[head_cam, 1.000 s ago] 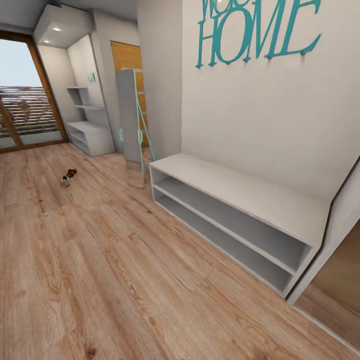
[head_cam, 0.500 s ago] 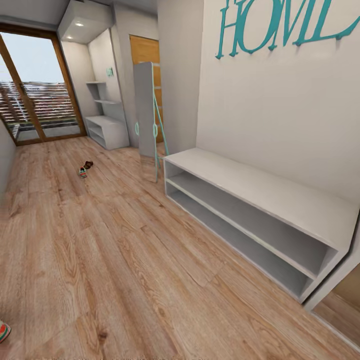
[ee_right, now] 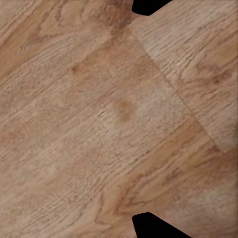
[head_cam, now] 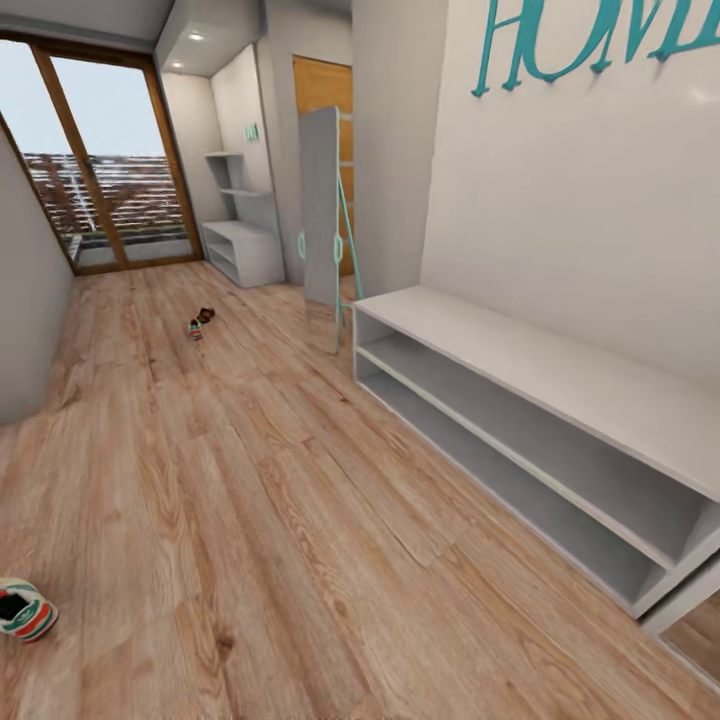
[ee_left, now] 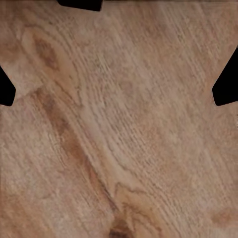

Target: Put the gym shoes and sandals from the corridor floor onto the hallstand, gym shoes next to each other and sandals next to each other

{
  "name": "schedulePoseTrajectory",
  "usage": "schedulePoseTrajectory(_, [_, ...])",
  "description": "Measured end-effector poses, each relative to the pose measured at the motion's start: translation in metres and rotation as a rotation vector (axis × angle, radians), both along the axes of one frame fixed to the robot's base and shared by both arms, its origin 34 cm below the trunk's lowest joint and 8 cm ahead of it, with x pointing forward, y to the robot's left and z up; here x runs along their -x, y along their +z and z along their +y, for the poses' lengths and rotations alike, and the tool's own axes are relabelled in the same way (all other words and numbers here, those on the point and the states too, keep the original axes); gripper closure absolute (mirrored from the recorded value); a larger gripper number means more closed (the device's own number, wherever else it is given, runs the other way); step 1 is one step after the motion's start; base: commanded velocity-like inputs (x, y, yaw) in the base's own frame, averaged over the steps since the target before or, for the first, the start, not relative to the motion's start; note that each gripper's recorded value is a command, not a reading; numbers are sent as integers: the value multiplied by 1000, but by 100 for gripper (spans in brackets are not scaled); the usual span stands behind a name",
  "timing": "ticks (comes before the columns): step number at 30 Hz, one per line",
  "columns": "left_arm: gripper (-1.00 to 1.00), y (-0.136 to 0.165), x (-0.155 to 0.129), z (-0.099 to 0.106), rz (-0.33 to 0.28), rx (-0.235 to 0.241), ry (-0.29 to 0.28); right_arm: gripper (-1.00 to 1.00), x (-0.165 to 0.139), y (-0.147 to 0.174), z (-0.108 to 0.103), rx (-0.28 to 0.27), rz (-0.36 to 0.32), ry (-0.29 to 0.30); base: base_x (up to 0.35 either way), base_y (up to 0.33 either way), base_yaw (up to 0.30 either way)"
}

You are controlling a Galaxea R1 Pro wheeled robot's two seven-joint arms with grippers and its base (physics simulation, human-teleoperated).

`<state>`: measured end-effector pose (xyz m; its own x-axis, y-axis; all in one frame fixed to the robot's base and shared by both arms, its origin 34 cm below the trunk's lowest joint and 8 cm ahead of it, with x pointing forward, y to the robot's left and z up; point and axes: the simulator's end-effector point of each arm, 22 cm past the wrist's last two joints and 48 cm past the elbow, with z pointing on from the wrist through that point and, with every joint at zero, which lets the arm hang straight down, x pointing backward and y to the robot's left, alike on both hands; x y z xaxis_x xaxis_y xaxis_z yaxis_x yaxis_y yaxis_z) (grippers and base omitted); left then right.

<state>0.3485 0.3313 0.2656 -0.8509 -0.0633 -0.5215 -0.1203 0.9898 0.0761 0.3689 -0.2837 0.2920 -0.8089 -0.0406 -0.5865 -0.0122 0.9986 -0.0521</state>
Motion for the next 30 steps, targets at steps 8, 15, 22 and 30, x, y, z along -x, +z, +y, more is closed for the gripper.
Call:
schedulePoseTrajectory(8, [-100,-20,7,-1,8,1,-1,-100,7,-20,0,0,10,0,0,0,181])
schedulePoseTrajectory(15, [-100,-32,12,2,14,-1,9,-100,12,-33,0,0,18,0,0,0,181])
schedulePoseTrajectory(22, [-100,-33,16,13,15,-3,68,-100,15,-35,0,0,26,0,0,0,181])
schedulePoseTrajectory(30, [-100,-35,19,15,20,-2,84,-100,18,-38,0,0,35,0,0,0,184])
